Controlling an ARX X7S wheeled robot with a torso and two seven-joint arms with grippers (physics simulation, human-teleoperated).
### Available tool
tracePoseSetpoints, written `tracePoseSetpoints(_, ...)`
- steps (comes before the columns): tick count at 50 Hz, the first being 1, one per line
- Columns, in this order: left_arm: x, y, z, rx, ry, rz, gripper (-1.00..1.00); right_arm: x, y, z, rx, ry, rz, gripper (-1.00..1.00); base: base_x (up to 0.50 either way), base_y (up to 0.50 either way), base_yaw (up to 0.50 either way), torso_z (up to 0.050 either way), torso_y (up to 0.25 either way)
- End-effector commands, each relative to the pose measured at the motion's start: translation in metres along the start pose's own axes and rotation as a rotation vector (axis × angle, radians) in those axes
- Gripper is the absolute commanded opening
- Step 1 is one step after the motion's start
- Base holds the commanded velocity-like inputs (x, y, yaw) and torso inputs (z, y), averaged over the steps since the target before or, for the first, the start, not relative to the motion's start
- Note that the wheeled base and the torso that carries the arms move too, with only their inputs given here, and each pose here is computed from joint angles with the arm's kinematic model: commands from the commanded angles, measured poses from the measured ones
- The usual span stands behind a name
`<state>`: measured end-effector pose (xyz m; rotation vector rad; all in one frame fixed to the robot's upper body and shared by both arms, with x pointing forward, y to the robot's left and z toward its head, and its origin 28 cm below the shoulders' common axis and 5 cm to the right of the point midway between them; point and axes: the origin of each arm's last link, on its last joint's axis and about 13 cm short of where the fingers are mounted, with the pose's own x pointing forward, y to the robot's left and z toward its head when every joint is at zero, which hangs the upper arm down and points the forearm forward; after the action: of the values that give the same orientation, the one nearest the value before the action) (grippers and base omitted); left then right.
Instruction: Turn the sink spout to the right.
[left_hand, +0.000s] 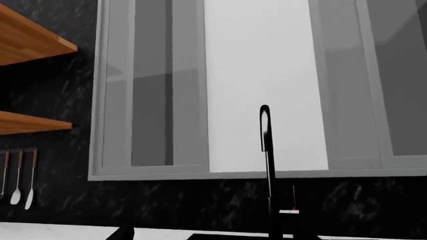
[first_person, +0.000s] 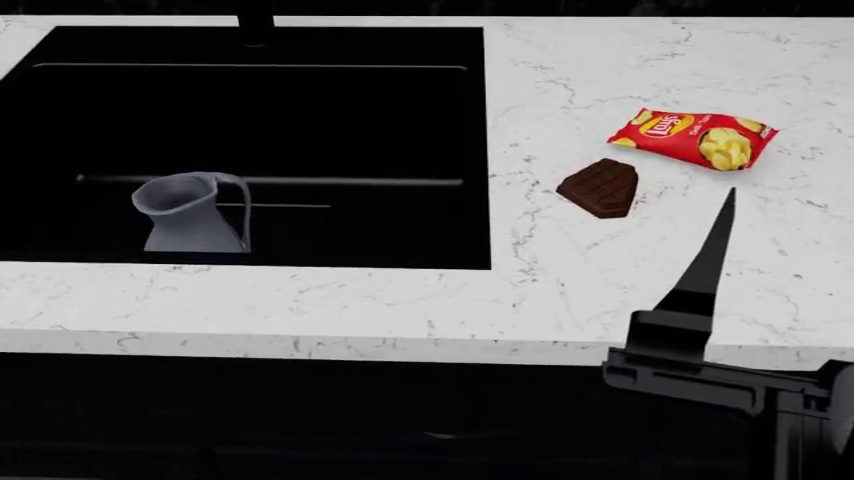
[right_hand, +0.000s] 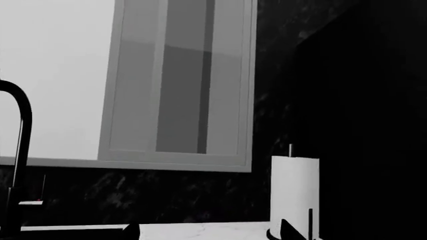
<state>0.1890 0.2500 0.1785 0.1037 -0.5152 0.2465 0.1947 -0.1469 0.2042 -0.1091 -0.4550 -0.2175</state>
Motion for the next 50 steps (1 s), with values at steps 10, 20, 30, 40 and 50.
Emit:
tracePoseSetpoints(10, 0.0, 0.001, 0.004, -0.032, -0.019, 0.001, 1.0, -0.002, -0.001, 0.003, 0.008, -0.035, 0.015, 1.0, 0.01, 0.22, 0.0, 0.0, 0.0)
tracePoseSetpoints(20, 0.0, 0.001, 0.003, -0.012, -0.028, -0.003, 1.0, -0.002, -0.001, 0.002, 0.008, -0.034, 0.014, 1.0, 0.06, 0.4, 0.0, 0.0, 0.0)
tracePoseSetpoints(30, 0.0, 0.0, 0.003, -0.016, -0.029, -0.008, 1.0, -0.001, -0.001, 0.008, 0.005, -0.033, 0.014, 1.0, 0.06, 0.4, 0.0, 0.0, 0.0)
tracePoseSetpoints(40, 0.002, -0.001, 0.002, -0.009, -0.018, -0.005, 1.0, -0.003, -0.002, 0.002, 0.009, -0.037, 0.023, 1.0, 0.19, 0.15, 0.0, 0.0, 0.0)
tracePoseSetpoints(50, 0.001, 0.0, 0.001, -0.011, -0.017, -0.003, 1.0, -0.004, -0.001, -0.002, 0.014, -0.029, 0.022, 1.0, 0.29, 0.07, 0.0, 0.0, 0.0)
